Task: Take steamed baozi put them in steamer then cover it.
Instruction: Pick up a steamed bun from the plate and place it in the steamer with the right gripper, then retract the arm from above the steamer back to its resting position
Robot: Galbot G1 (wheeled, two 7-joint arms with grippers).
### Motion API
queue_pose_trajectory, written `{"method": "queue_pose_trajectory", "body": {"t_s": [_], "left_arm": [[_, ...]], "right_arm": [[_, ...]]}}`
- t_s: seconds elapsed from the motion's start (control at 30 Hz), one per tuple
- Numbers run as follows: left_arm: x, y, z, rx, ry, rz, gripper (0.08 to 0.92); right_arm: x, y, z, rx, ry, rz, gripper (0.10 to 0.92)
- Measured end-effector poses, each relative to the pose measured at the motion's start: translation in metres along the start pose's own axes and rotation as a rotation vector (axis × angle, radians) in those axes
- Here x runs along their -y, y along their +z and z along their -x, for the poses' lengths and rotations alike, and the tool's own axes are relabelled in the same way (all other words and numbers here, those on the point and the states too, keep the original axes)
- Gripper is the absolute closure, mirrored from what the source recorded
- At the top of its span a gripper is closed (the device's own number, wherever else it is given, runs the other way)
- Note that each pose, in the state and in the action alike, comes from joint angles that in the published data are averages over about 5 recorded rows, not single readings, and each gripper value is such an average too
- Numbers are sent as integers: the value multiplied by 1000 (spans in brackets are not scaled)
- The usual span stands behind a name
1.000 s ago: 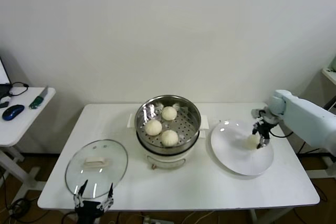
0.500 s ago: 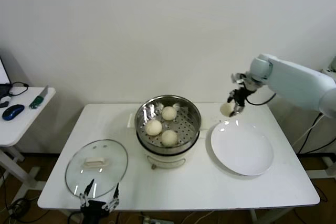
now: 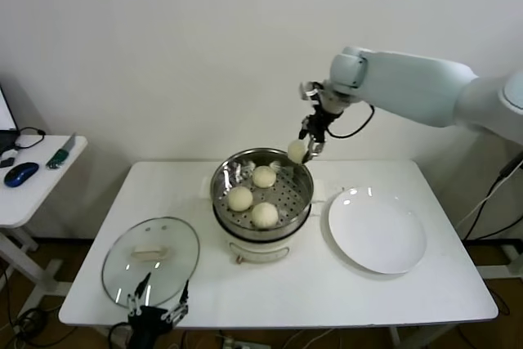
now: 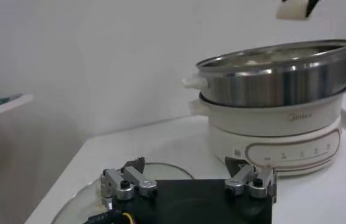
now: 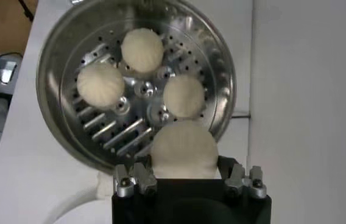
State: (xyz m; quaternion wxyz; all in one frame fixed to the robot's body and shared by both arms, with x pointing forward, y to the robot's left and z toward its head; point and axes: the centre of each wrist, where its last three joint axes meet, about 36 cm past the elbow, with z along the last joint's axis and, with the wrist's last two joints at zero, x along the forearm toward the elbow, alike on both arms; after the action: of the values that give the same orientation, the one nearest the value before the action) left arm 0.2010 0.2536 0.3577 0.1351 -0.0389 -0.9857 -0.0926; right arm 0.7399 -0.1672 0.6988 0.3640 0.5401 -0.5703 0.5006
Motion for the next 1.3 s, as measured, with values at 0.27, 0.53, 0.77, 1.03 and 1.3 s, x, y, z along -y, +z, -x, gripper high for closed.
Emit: {"method": "queue_pose_trajectory", "body": {"t_s": [0.27, 0.53, 0.77, 1.03, 1.3], "left_arm": [[-4, -1, -3, -1, 7, 18, 177], [-7, 0, -2, -7, 6, 23, 177], [-7, 1, -3, -13, 6, 24, 177], [-8, 1, -3, -18, 7, 24, 177], [-8, 0, -2, -19, 4, 26, 177]], "right_arm": [[-9, -30, 33, -38, -36, -25, 318], [-22, -41, 76, -75, -85, -47, 318], [-31, -44, 105, -105, -122, -68, 318], [-34, -39, 119, -132, -118, -77, 298], [-37, -37, 122, -134, -108, -74, 201]]}}
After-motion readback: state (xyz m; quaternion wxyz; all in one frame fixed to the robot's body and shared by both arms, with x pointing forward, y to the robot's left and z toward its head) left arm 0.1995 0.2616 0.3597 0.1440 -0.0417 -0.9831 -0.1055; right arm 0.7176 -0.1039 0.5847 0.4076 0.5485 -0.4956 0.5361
